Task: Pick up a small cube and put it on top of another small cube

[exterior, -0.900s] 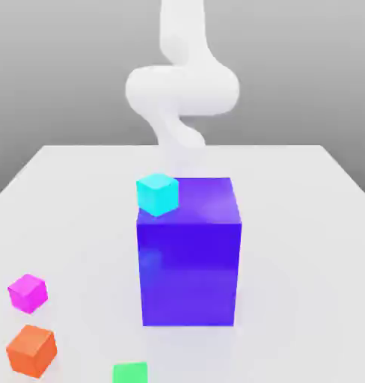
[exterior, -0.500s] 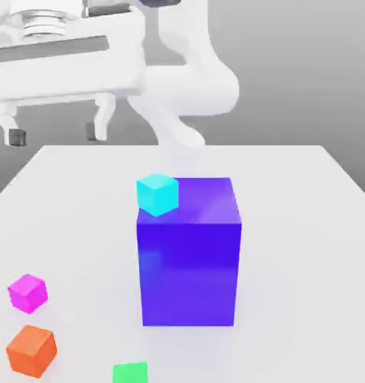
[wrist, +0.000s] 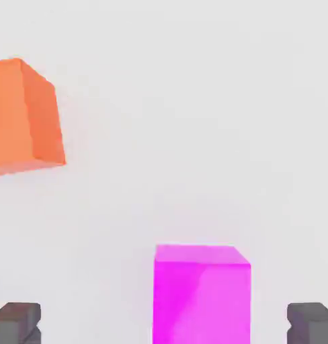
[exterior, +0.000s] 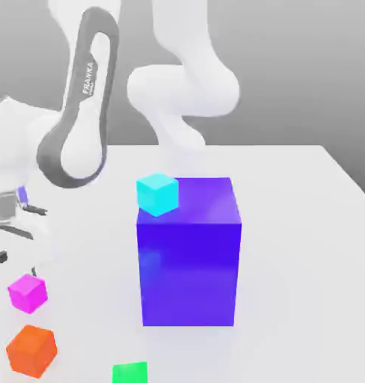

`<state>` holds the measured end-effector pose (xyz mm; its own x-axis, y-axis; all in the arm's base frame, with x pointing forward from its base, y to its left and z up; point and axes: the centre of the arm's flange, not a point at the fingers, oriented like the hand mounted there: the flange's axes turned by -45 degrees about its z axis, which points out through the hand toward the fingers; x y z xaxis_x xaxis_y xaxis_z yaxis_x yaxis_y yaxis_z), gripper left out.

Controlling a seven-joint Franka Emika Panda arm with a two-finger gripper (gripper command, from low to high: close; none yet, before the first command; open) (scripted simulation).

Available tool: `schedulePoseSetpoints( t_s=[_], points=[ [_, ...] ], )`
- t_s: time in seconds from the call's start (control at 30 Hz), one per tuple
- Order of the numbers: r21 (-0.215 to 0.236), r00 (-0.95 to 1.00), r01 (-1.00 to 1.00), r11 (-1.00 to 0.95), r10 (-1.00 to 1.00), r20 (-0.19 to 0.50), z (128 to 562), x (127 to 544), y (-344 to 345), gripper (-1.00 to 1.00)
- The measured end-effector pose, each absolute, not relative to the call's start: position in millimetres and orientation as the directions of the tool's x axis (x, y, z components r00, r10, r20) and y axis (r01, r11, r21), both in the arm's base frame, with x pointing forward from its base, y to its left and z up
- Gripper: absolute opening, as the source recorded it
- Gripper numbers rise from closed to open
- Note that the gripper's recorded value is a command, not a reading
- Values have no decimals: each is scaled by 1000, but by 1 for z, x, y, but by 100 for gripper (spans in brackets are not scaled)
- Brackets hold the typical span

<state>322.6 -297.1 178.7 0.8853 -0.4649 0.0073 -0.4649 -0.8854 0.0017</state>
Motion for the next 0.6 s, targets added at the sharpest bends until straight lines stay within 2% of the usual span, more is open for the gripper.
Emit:
schedulePoseSetpoints(
  t_s=[0.13, 0.17, 0.4, 0.6],
  points=[
    [4, 884, -467, -884, -467, 3, 141, 320, -298, 0],
    [2, 884, -468, -884, -468, 1, 132, 320, -297, -100],
    [1, 884, -468, -884, -468, 0, 130, 319, -297, -100],
    [3, 884, -467, -884, -467, 2, 179, 320, -298, -100]
  ],
)
